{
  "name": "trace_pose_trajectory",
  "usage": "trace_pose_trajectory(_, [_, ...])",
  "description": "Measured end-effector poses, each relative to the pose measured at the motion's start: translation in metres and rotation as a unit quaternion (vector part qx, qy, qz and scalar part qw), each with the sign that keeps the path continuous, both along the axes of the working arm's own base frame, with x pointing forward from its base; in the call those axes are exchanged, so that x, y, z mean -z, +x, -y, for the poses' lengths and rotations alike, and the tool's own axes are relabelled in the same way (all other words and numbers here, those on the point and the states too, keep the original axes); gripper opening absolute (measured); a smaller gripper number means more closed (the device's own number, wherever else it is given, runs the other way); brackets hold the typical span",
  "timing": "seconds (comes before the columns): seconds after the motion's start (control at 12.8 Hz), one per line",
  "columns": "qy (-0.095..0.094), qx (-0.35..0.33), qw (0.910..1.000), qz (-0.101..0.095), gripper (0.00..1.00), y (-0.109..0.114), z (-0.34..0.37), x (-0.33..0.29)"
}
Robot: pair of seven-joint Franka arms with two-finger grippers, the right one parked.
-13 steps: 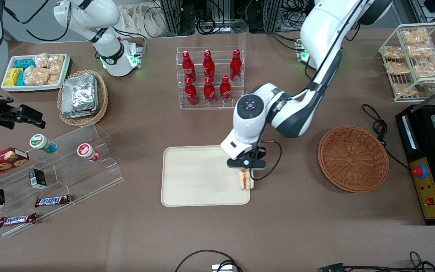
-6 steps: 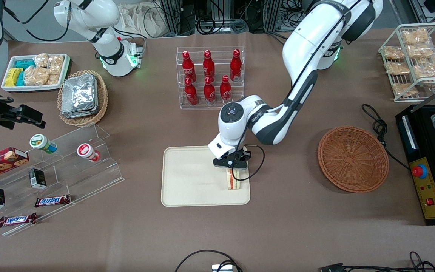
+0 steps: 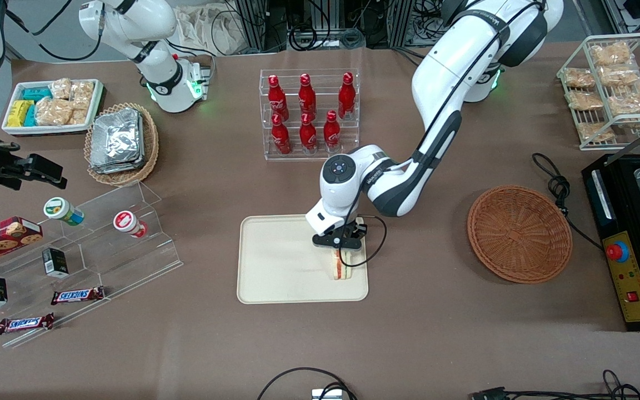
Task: Place sandwich from basket to tray
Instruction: 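Lower the sandwich onto the tray and open the left gripper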
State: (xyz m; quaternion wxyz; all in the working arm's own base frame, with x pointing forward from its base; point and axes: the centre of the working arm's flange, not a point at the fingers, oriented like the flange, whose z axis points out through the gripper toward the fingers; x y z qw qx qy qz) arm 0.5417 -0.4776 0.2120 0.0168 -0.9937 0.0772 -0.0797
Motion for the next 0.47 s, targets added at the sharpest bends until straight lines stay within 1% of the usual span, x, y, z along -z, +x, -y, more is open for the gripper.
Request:
trace_pose_trajectory(0.16, [0.000, -0.001, 1.0000, -0.001, 0.62, -0.0002, -0.0002, 0.0021])
trace_pose_trajectory(0.24, [-0.001, -0.003, 1.0000, -0.001, 0.70, -0.0001, -0.0001, 0.0034])
trace_pose_trajectory(0.39, [-0.005, -0.015, 0.9999, 0.001, 0.93, 0.0012, -0.0004, 0.0030])
trace_pose_trajectory(0.47, [-0.009, -0.025, 0.9996, 0.004, 1.00, 0.0040, -0.0005, 0.0001])
